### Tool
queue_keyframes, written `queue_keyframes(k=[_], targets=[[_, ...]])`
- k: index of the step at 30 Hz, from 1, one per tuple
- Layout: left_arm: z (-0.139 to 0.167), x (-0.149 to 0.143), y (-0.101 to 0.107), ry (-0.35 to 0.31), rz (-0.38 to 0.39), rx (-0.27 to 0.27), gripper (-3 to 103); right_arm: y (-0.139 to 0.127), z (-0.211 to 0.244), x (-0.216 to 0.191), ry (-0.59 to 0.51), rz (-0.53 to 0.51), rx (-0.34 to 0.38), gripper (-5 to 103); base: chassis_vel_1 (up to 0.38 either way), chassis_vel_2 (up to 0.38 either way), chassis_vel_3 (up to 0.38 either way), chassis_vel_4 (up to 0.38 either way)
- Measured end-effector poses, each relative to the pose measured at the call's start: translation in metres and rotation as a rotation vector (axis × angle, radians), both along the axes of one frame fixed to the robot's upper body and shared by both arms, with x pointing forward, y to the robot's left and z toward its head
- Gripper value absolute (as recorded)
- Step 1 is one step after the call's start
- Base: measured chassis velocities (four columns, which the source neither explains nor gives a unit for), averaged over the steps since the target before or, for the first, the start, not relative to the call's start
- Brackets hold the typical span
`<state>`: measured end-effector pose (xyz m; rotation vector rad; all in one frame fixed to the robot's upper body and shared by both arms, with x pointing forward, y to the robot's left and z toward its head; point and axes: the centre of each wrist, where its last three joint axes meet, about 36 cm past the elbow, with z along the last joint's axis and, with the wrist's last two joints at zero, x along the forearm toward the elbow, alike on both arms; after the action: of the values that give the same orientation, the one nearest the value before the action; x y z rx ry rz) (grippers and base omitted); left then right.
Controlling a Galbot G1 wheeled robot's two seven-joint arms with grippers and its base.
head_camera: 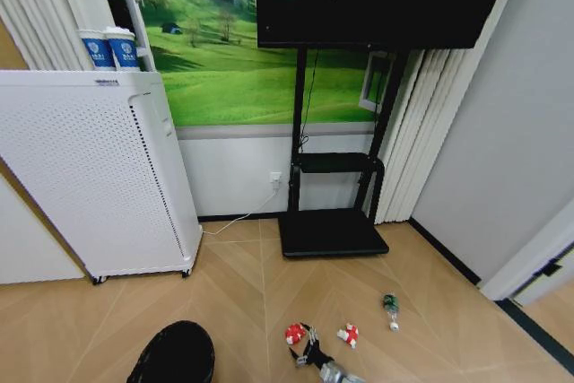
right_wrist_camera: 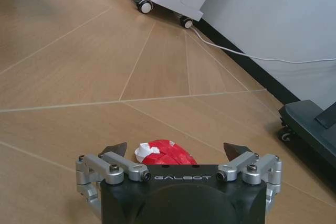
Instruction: Pick up the trash bin and place the garbage on the floor into it.
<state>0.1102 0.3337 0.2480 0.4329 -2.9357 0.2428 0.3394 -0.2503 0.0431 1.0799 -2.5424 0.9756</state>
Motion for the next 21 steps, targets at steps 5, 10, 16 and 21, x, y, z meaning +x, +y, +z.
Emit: queue_keyframes(k=[5, 10, 16, 21], targets=[[0.000, -0.001, 0.000, -0.002, 0.000, -0.001, 8, 0.006, -0.002, -0.003, 0.005, -0.012, -0.006, 100, 0.000, 0.000, 0.000, 0.000], [-0.002, -0.001, 0.000, -0.001, 0.000, -0.001, 8, 0.013, -0.003, -0.005, 0.010, -0.025, 0.009, 100, 0.000, 0.000, 0.000, 0.000], [-0.002, -0.002, 0.001, -0.001, -0.001, 0.000, 8, 0.013, -0.004, -0.007, 0.032, -0.025, 0.016, 100, 0.000, 0.000, 0.000, 0.000], [-0.003, -0.002, 0.001, 0.000, -0.005, -0.002, 8, 0.009, -0.004, -0.008, 0.045, -0.023, 0.014, 100, 0.000, 0.000, 0.000, 0.000]])
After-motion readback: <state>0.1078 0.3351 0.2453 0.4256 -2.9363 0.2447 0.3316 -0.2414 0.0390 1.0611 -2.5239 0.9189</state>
